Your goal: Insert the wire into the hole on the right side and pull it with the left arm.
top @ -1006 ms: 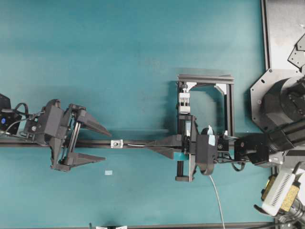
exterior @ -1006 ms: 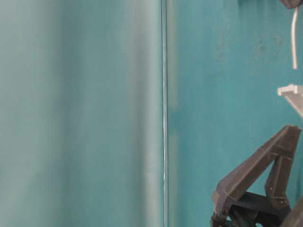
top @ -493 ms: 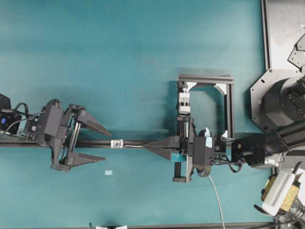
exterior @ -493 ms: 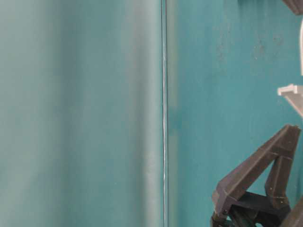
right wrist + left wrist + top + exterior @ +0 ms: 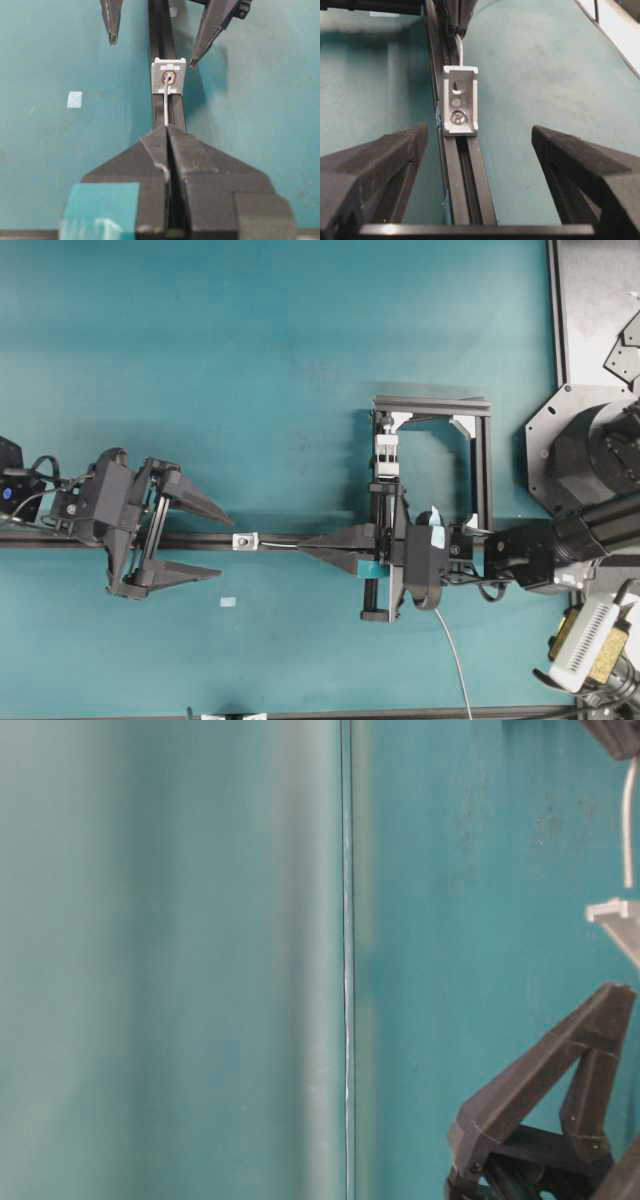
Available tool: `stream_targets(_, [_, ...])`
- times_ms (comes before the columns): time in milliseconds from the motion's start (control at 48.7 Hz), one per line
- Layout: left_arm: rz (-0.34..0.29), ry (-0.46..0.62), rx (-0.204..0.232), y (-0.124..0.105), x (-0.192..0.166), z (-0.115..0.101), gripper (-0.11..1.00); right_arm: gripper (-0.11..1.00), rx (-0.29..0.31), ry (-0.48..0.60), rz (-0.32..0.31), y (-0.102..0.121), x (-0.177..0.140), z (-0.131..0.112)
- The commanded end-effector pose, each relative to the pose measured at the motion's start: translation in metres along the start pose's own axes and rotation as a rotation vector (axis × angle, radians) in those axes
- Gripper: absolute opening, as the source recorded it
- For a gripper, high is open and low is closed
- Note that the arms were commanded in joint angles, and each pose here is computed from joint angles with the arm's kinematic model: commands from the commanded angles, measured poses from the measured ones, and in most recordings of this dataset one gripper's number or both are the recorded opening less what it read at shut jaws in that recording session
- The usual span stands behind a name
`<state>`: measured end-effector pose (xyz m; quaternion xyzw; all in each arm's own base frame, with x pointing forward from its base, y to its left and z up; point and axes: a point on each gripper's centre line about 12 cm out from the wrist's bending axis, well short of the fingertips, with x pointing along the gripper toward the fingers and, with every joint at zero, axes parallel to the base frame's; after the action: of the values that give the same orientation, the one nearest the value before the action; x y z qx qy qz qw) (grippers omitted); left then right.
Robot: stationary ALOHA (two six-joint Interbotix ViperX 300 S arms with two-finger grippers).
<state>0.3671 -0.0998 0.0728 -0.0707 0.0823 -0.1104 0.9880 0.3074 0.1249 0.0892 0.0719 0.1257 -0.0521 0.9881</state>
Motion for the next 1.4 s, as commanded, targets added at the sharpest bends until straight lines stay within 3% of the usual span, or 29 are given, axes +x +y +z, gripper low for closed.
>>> stream_targets(0, [-0.009,-0.042,-0.002,-0.003,0.003,0.013,0.59,0.02,0.016,-0.028,0.001,0.002,0.003,0.008])
stream_targets(1375, [-0.011,-0.040,-0.001,-0.004,0.003,0.017,0.58,0.02,0.008,-0.060,-0.038,0.007,0.036,0.011])
